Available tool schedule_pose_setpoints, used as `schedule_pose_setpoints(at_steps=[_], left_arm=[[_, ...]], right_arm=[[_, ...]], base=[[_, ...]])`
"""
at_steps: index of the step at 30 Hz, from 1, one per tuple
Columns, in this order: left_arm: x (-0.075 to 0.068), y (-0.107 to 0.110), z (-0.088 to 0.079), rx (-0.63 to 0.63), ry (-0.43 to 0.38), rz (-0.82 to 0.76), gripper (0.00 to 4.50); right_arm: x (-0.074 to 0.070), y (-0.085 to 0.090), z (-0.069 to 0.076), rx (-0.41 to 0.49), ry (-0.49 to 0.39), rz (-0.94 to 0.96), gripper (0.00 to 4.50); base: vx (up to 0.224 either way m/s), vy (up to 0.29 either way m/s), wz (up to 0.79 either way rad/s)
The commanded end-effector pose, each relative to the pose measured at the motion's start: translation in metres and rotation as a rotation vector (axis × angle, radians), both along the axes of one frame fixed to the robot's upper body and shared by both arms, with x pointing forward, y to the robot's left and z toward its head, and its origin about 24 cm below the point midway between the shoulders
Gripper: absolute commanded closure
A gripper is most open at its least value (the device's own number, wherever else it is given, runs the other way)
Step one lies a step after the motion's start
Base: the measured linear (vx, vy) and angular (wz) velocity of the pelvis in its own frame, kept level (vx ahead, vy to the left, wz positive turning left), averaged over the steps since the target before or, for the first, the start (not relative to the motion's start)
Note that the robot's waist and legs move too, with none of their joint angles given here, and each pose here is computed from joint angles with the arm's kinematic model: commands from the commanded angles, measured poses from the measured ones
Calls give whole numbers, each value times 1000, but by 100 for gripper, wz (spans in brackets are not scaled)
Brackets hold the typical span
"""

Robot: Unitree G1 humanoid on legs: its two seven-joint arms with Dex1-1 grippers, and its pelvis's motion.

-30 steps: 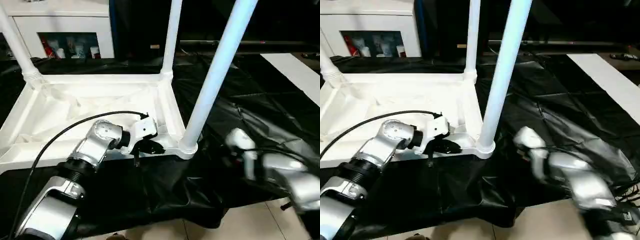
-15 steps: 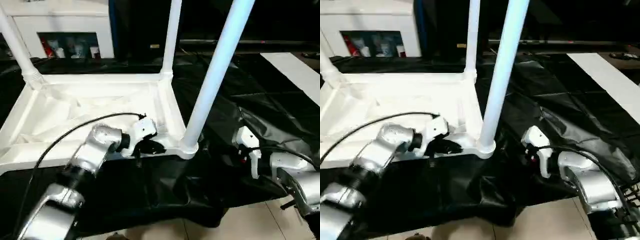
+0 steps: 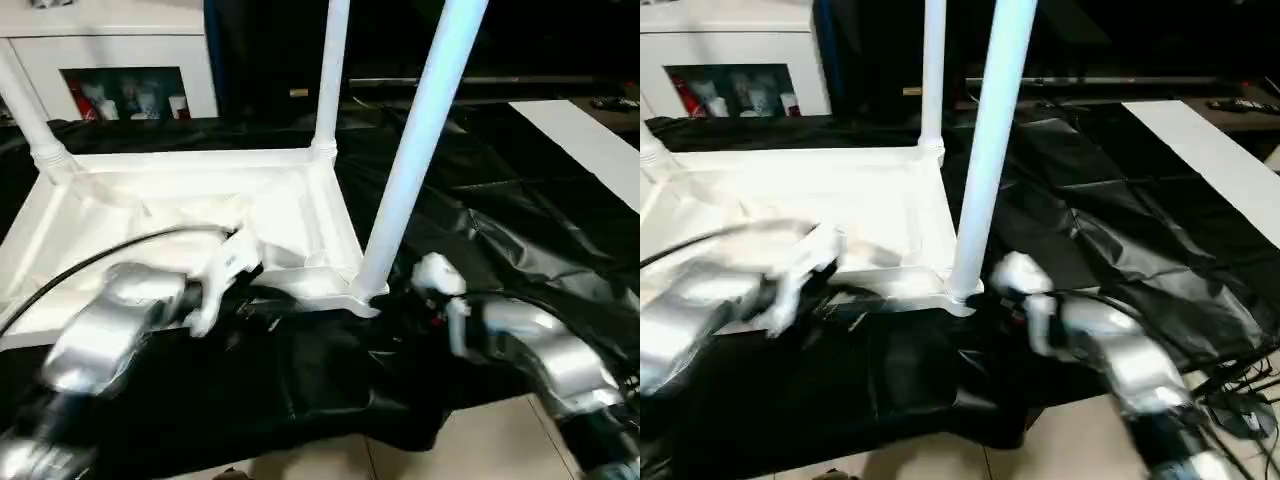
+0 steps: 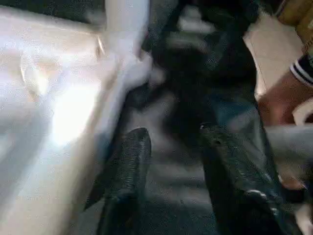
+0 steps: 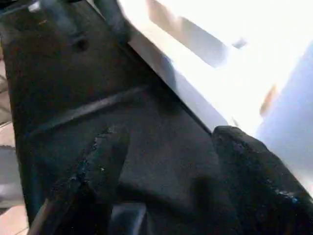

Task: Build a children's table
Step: Rotate leg to tighten

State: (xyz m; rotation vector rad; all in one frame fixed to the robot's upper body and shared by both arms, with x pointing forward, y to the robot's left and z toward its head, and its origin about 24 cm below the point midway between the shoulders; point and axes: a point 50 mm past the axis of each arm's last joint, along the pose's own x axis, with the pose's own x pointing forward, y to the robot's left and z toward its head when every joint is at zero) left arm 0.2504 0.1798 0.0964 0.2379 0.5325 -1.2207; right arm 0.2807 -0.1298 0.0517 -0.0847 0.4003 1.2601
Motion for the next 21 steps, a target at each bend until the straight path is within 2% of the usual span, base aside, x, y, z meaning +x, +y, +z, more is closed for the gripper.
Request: schedule_pose_setpoints(at_steps=[1,2,4,5,6,8,10,11,13,15,17,19,20,21], left_arm=[[-12,10,5,12,9,40,235],[-22,19,2,19,25,79,226],[-25,22,1,21,29,91,209],[-34,32,-2,15,24,162,209],[-39,37,-4,14,15,195,201],[-45,46,-8,11,5,257,173],[-48,50,-10,8,3,287,173],[-56,58,-15,26,16,333,169],[-61,62,-18,43,26,346,135],[-75,73,-26,77,48,381,127],[-89,86,-29,99,60,433,119],[-95,92,-29,110,68,454,85],[-102,102,-29,130,72,480,83],[-102,102,-29,130,72,480,81]], right_arm=[[11,2,-2,-33,-34,-43,139],[21,2,-4,-52,-60,-115,139],[25,2,-5,-58,-69,-140,139],[38,-1,-4,-61,-109,-250,139],[44,-3,-2,-58,-120,-306,139],[54,-7,0,-56,-140,-396,139],[57,-8,1,-57,-149,-430,139],[65,-11,2,-62,-168,-501,139],[70,-13,2,-68,-179,-539,139],[84,-20,6,-84,-206,-688,139],[96,-29,13,-61,-242,-868,139],[98,-31,15,-55,-252,-904,139],[99,-31,16,-39,-255,-912,139],[99,-31,16,-39,-255,-912,139]], base=[[0,0,0],[0,0,0],[0,0,0],[0,0,0],[0,0,0],[0,0,0],[0,0,0],[0,0,0],[0,0,0],[0,0,0],[0,0,0],[0,0,0],[0,0,0],[0,0,0]])
